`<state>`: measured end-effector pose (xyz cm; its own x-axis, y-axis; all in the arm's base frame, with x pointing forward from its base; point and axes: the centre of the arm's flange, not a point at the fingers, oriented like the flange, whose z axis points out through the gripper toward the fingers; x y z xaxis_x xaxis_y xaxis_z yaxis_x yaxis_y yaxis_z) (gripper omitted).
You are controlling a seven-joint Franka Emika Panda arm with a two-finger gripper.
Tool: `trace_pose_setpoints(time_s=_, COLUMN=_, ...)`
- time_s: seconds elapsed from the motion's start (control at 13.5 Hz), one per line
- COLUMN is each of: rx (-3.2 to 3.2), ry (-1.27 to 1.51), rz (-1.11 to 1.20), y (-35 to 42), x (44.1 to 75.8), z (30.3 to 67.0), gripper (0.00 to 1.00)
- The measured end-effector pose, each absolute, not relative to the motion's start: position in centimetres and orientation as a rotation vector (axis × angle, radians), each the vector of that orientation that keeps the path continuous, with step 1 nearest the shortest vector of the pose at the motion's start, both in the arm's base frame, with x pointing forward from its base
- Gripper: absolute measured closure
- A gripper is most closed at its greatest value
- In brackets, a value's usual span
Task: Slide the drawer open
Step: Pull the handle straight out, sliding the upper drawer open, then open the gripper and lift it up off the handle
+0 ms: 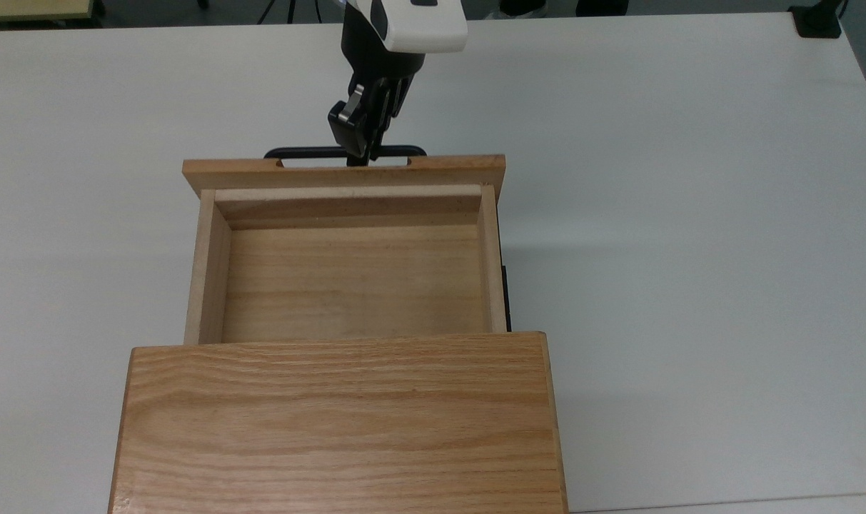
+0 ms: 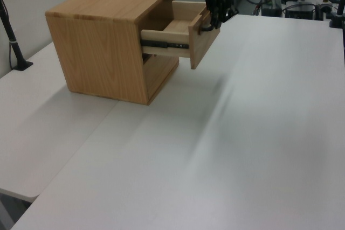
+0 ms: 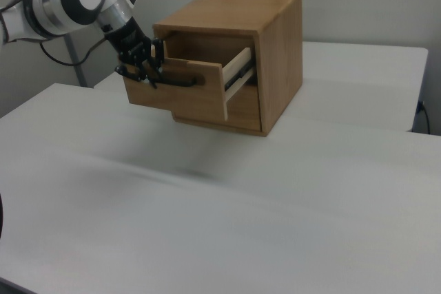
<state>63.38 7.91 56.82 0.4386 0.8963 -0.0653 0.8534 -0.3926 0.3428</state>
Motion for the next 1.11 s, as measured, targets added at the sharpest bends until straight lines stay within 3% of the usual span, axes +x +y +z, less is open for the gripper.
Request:
trace_pose_setpoints(time_s=0.67, rx=2.401, ry=1.676, rz=-0.010, y=7.6, x=60.2, z=57.6, gripper=0.81)
trace_pose_setpoints(time_s=0.82, rx=2.392, ry=1.665, rz=0.040, y=7.7, x=59.4, z=59.8, gripper=0.61)
trace_pose_setpoints(time_s=0.89, rx=2.397, ry=1.656, rz=0.070, y=7.7, x=58.7, z=61.2, gripper=0.46)
trace_pose_setpoints(time_s=1.04, rx=2.419, ry=1.637, rz=0.102, y=7.8, x=58.2, z=62.2, gripper=0.25)
trace_pose_setpoints(time_s=1.11, rx=2.435, ry=1.614, rz=0.114, y=7.9, x=58.1, z=62.5, gripper=0.09)
